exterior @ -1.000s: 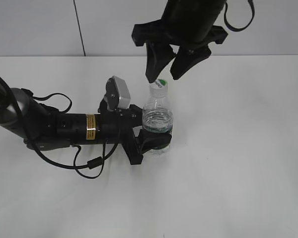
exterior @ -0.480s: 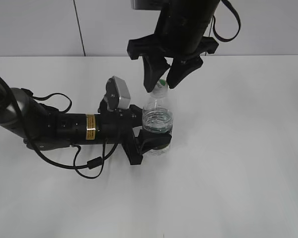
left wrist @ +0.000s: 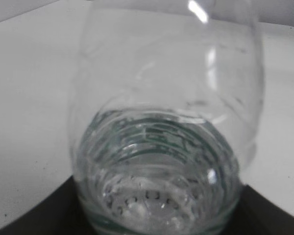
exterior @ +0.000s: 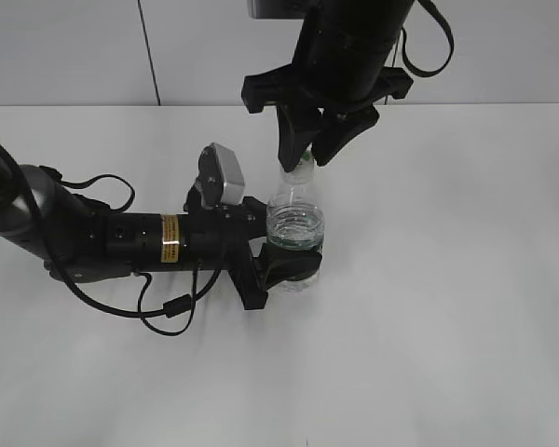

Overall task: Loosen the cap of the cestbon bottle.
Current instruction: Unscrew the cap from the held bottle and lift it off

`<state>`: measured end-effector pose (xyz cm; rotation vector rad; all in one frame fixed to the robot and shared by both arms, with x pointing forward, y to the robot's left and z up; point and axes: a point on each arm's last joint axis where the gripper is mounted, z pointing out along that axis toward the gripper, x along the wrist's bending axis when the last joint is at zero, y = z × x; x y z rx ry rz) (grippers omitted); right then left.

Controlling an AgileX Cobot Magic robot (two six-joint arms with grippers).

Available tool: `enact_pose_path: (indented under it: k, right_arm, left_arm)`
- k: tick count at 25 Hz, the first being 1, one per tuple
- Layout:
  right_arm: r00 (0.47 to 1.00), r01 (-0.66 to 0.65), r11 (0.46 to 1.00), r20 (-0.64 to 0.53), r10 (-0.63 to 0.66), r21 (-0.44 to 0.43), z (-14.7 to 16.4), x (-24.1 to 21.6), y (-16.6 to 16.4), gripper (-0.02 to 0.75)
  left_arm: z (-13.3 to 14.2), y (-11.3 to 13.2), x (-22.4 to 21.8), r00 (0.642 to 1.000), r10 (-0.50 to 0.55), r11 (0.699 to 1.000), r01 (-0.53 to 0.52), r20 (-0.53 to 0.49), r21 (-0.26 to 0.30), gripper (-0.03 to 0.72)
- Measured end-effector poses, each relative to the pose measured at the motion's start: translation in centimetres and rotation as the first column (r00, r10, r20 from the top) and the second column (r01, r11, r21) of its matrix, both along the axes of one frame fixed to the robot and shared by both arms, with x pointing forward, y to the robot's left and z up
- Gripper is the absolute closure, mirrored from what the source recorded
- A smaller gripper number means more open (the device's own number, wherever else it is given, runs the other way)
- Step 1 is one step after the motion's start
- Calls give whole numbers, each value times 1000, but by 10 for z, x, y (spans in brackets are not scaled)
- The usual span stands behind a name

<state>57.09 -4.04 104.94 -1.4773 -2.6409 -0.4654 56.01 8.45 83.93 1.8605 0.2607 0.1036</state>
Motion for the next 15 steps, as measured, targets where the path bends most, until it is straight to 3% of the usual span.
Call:
enact_pose_path:
  k: [6,15]
  right_arm:
    - [1000,-15,1000,1,15,4,0,0,0,342]
    - [1000,-15,1000,-13,15,-4,-7,2,2,329]
  left_arm:
    - [0,0,0,1000,0,1000,0,0,0,276]
    - [0,0,-1,1000,-10,1000,10,2,4,276]
